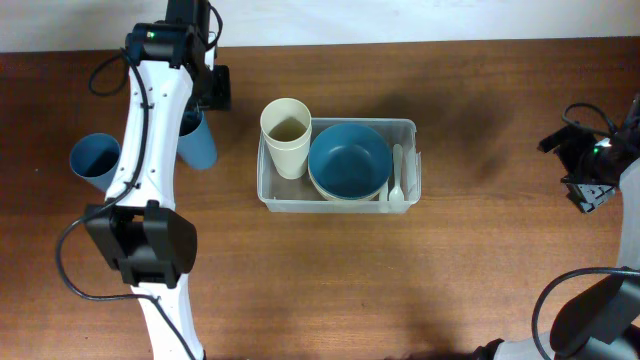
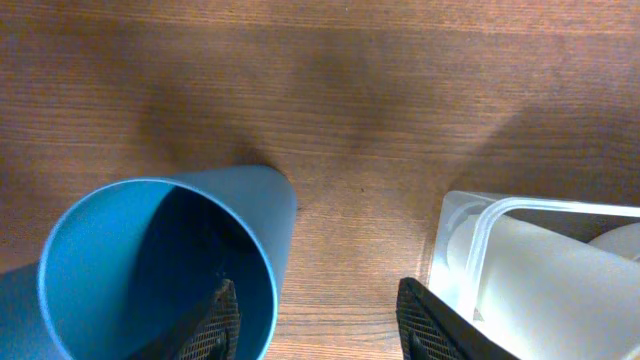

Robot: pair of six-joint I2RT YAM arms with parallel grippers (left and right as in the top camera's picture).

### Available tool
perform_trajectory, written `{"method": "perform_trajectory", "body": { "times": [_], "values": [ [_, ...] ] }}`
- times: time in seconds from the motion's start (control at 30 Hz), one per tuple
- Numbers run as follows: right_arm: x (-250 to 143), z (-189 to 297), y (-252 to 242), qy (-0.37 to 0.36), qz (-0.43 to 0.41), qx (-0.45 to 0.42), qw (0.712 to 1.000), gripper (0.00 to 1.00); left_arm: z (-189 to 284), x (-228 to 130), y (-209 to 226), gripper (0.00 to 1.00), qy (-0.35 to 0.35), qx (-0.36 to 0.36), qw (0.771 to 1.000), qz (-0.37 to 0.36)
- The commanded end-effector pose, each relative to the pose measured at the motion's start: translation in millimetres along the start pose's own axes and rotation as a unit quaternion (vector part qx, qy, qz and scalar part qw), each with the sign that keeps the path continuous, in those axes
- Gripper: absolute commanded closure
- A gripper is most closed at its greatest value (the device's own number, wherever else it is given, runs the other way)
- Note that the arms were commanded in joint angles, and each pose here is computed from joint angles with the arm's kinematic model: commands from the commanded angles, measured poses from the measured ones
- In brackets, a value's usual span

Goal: Pack container
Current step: 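Release the cup and move the left gripper to the teal cups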

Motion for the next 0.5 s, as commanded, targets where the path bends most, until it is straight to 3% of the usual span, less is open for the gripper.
{"method": "perform_trajectory", "body": {
  "times": [0.0, 0.47],
  "values": [
    [4.0, 12.2, 5.4, -0.015, -0.002, 0.013, 1.0, 0.01, -11.0, 1.6, 3.6, 0.48, 0.007, 0.008, 1.0, -0.006],
    [4.1, 12.2, 5.4, -0.015, -0.002, 0.012, 1.0, 0.01, -61.8, -18.8, -0.7, 0.48, 0.08, 0.008, 0.997, -0.012]
  ]
}}
Point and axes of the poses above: each gripper's point midway between its finger pads, its own z axis back along the fingers, its own y axis along the line the jaws close on, x = y × z, the point moved 1 cm from there along z, back along the fingers, and after that the axes turned 7 degrees about -z, right-handed, at the moved point
